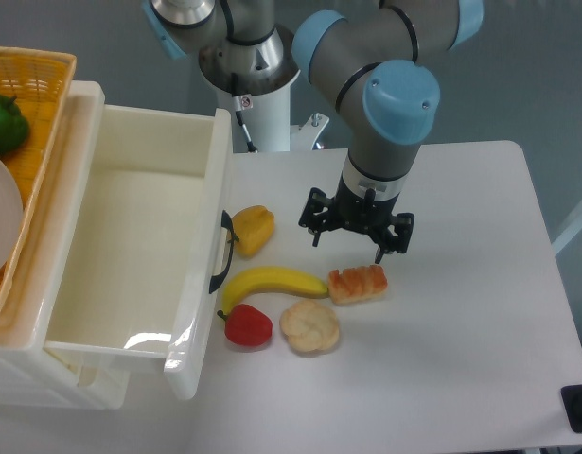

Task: Pick up the square bread
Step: 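Move the open gripper down toward the rectangular toasted bread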

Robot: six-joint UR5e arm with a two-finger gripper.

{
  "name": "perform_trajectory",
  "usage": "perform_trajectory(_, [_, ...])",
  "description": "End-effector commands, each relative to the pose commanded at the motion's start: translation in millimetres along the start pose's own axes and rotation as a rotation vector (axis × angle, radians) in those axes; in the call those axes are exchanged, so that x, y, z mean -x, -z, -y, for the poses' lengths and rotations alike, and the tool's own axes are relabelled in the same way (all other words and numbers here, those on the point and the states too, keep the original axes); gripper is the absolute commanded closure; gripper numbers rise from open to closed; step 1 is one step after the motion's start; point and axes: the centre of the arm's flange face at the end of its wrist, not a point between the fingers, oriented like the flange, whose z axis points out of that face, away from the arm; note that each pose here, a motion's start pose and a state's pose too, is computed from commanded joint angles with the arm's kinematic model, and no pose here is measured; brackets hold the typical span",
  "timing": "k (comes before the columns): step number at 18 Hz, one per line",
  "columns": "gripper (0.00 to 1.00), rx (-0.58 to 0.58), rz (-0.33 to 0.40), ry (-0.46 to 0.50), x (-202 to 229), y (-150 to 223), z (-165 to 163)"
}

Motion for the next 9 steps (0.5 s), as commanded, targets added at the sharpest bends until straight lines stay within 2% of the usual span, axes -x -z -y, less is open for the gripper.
perform_trajectory(5, [0.0,0.02,0.014,-0.053,0.2,-2.4,-1.1])
perform_trajectory(9, [0.0,0.058,0.086,-0.048,7.9,-3.6,-3.3])
